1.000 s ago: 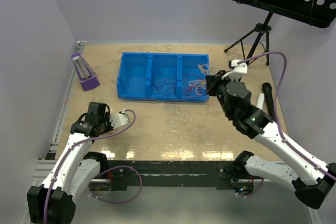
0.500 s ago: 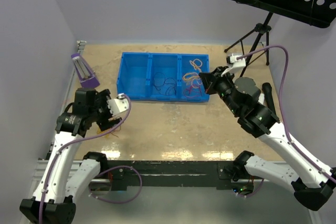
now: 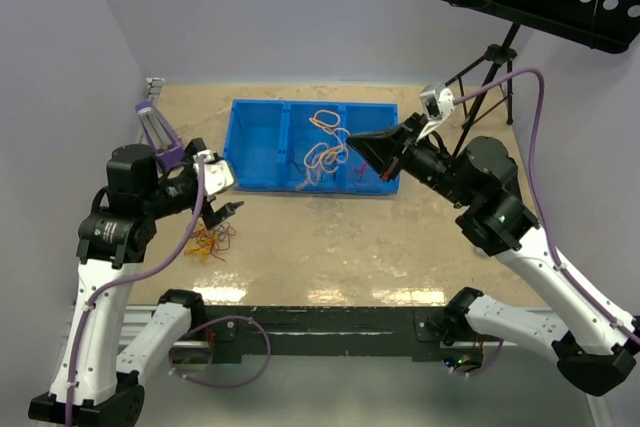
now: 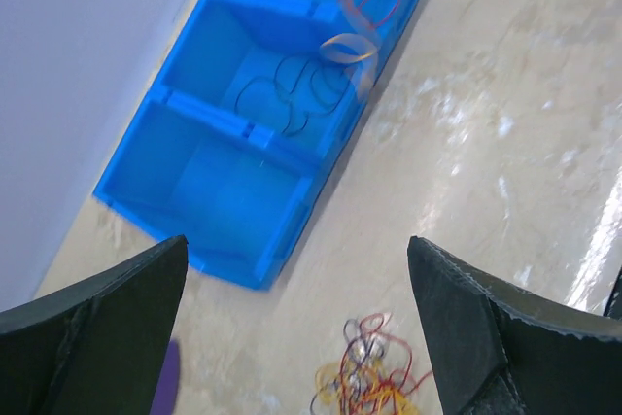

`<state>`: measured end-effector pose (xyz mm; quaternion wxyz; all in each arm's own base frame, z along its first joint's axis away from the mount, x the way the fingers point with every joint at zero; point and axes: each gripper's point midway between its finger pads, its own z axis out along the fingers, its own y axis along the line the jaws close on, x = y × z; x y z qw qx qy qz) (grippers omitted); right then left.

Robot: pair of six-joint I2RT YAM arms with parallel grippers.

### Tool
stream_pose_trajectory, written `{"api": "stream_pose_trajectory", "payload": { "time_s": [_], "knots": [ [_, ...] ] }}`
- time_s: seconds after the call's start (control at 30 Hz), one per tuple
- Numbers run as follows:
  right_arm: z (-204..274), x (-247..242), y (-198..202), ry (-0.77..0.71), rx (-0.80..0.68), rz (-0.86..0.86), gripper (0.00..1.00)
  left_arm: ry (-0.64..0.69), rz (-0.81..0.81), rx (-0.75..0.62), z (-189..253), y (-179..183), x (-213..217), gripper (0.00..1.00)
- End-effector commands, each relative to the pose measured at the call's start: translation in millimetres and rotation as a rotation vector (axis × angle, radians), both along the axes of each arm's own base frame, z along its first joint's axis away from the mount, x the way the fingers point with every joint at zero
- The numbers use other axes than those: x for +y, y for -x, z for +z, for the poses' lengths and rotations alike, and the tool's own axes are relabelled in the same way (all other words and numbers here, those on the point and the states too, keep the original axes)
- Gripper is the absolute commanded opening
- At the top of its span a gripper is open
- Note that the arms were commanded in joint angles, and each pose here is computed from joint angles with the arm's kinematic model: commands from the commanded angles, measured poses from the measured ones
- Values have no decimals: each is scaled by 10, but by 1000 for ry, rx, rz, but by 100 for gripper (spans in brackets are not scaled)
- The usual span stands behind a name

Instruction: Untangle the cables

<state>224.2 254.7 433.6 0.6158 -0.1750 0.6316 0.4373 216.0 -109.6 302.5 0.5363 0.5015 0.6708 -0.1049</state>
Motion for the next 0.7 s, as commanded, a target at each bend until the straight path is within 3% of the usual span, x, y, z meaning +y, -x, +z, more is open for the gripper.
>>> {"api": "stream_pose_trajectory", "payload": {
  "time_s": [0.0,0.27,0.47,0.67],
  "knots": [
    [422,159,300,-122,-91,186,0,192,-224,-17,238,225,-400,100],
    [435,343,408,-215,-70,324,0,414,-500,65,422,491,-753,100],
    [352,428,395,-187,-66,356,0,384,-429,-14,480,259,-712,100],
    [143,551,335,-124,-43,388,0,434,-425,-54,760,303,-725,100]
  ]
}}
